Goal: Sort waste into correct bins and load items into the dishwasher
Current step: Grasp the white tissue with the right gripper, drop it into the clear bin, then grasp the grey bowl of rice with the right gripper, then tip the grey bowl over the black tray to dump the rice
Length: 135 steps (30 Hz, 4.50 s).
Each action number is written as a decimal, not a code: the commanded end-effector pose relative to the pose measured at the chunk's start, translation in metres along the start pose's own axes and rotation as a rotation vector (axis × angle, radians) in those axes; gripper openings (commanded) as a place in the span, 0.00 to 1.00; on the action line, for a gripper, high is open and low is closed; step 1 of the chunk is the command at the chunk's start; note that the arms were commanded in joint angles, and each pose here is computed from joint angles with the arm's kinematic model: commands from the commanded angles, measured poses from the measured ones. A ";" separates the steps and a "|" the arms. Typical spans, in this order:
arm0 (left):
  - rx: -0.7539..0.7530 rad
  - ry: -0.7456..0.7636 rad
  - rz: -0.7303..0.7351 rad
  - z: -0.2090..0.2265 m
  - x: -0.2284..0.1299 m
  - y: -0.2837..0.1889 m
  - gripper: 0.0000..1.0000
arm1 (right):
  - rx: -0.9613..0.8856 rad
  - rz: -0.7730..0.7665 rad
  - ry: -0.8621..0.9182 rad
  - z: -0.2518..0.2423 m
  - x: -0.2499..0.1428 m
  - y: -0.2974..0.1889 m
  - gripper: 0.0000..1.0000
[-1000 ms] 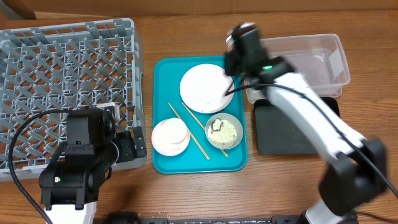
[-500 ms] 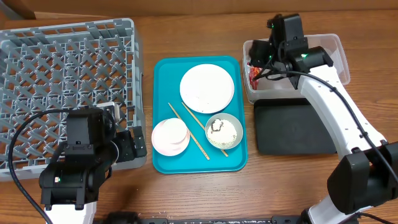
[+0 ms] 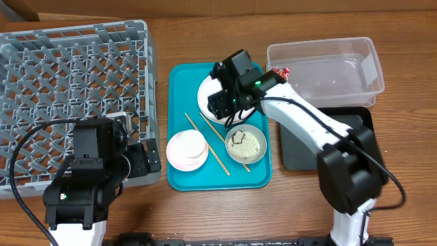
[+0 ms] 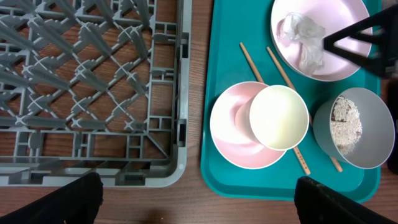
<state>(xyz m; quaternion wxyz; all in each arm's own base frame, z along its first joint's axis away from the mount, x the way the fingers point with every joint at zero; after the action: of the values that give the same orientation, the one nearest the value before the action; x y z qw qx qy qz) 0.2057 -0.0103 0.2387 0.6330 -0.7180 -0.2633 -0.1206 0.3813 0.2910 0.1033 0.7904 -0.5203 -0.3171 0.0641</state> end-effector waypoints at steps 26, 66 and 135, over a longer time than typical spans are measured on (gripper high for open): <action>-0.023 -0.003 -0.019 -0.005 0.006 -0.006 1.00 | -0.303 -0.193 0.580 -0.152 0.019 -0.168 0.04; 0.001 -0.003 -0.032 -0.002 0.008 -0.006 1.00 | -0.007 0.156 -0.091 0.068 -0.115 -0.065 0.48; 0.000 -0.004 -0.032 -0.002 0.008 -0.006 1.00 | 0.972 -0.586 1.153 -0.190 -0.176 -0.220 0.04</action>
<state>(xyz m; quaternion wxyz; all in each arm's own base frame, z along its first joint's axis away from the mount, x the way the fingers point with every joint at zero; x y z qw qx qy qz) 0.2079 -0.0096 0.2402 0.6335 -0.7158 -0.2666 -0.1233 0.3013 -0.0266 0.1626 0.9571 0.0006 0.0541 -0.2848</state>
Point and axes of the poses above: each gripper's point midway between its finger pads, its own y axis out along the fingers, its own z axis along the line the jaws close on, x = y × z, the point moved 3 cm from there along -y, back along the fingers, and after that the axes turned 2 degrees about -y, right-handed, at the moved point
